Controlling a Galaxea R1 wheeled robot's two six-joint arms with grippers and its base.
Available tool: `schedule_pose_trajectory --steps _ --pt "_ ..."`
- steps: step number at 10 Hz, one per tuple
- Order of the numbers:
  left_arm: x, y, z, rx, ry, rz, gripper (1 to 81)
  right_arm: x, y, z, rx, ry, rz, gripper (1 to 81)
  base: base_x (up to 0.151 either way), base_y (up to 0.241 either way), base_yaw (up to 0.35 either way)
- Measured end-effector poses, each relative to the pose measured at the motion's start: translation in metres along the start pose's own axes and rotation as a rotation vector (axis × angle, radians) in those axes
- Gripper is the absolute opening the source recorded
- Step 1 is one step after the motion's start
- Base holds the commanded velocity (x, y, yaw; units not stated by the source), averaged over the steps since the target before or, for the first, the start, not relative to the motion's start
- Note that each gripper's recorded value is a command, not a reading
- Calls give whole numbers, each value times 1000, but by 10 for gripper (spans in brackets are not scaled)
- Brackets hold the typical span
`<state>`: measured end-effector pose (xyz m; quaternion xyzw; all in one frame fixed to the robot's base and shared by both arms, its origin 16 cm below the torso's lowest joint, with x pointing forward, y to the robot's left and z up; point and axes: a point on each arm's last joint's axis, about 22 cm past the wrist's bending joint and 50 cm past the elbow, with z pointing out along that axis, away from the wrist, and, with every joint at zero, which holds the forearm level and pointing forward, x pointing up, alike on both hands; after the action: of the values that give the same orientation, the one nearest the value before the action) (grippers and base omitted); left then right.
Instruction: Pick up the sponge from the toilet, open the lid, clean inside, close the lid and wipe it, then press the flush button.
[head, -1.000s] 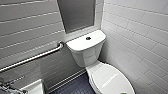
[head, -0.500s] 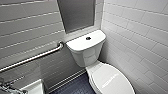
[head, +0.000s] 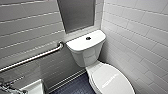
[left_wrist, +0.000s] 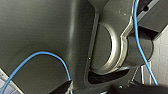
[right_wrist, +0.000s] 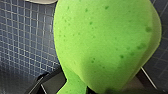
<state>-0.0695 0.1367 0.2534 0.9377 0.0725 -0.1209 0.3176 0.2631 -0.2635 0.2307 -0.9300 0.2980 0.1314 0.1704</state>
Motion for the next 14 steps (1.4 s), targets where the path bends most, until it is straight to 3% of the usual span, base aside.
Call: schedule_pose_trajectory --steps 2,5,9,11,14 --pt "1 0 -5 1 9 -1 811 -33 4 16 5 -50 27 10 0 0 0" --pt "-18 18 -27 0 -12 -18 811 -52 9 -4 -3 -69 14 10 0 0 0" --pt "-4 32 -48 -2 53 28 811 -72 -8 -29 29 -17 -8 10 0 0 0" --pt "-2 36 -62 5 85 46 811 -94 -5 -40 36 1 -57 10 0 0 0" --pt "-21 42 -83 23 84 37 811 -126 49 -57 -46 18 -116 10 0 0 0"
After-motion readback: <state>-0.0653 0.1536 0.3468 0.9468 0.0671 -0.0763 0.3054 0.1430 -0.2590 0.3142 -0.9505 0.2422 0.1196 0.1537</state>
